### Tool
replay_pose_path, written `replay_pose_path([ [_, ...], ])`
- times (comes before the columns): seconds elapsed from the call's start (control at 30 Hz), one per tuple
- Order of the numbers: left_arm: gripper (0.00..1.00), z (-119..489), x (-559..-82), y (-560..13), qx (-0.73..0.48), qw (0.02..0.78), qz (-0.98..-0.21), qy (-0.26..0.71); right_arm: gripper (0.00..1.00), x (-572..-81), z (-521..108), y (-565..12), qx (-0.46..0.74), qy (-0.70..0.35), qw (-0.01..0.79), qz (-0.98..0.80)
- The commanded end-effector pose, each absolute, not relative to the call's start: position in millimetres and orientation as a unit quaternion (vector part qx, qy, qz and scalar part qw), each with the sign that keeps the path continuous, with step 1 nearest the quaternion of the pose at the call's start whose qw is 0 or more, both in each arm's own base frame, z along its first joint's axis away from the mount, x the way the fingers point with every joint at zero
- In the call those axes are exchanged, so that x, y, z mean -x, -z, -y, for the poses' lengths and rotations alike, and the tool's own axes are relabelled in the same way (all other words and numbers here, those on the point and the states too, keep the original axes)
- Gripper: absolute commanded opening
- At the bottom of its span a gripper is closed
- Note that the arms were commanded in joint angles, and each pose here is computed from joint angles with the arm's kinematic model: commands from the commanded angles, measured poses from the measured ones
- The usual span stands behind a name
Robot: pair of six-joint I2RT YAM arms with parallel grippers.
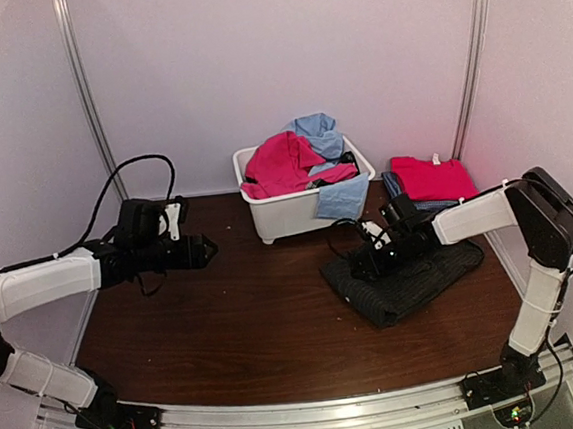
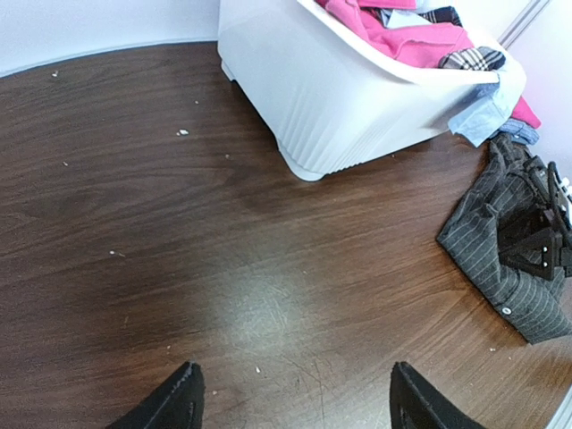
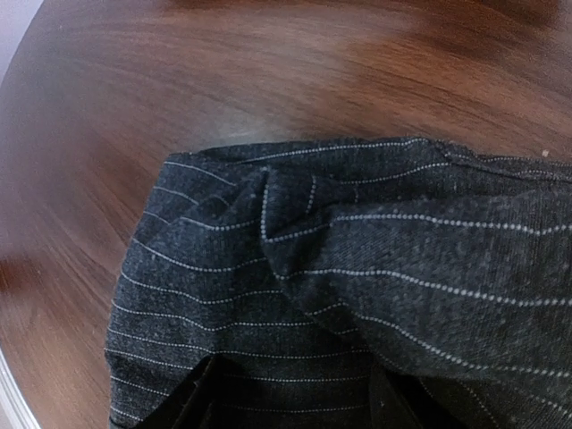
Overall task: Fold and stack the mixed laundry pile
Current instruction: Move the right arm to the center of the board with the 2/3-rectangle-folded shirt.
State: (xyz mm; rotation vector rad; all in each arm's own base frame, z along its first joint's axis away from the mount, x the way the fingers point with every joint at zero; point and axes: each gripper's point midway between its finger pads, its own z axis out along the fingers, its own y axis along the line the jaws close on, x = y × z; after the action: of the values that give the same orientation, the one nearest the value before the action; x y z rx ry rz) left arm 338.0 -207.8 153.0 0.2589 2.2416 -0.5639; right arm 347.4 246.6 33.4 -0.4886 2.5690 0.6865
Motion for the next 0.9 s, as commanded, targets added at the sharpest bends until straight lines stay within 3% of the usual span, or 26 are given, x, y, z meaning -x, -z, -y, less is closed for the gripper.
replay_pose_path([
  [0.0, 0.73, 189, -338, -179, -0.078, 0.432, -0.876, 0.201, 0.57, -290, -274, 3, 0.278, -0.230, 0.147, -0.921],
  [0.3, 0.74, 157, -335, -196, -0.039, 0.441, -0.874, 0.198, 0.57, -137, -386, -19, 0.476, -0.357, 0.046, -0.803],
  [0.43, 0.74, 159, -332, -190, -0.046, 0.431, -0.878, 0.204, 0.57, -85, -393, -22, 0.565, -0.337, 0.013, -0.753],
  [0.53, 0.74, 169, -326, -181, -0.066, 0.415, -0.879, 0.225, 0.56, -105, -387, -34, 0.557, -0.320, 0.046, -0.765],
  [0.63, 0.73, 185, -314, -175, -0.103, 0.404, -0.872, 0.257, 0.59, -137, -387, -80, 0.519, -0.341, 0.120, -0.774],
  [0.8, 0.73, 228, -277, -156, -0.178, 0.364, -0.863, 0.301, 0.68, -167, -369, -171, 0.415, -0.436, 0.232, -0.764],
  [0.87, 0.73, 244, -261, -145, -0.203, 0.345, -0.860, 0.316, 0.72, -181, -348, -171, 0.371, -0.431, 0.241, -0.786],
])
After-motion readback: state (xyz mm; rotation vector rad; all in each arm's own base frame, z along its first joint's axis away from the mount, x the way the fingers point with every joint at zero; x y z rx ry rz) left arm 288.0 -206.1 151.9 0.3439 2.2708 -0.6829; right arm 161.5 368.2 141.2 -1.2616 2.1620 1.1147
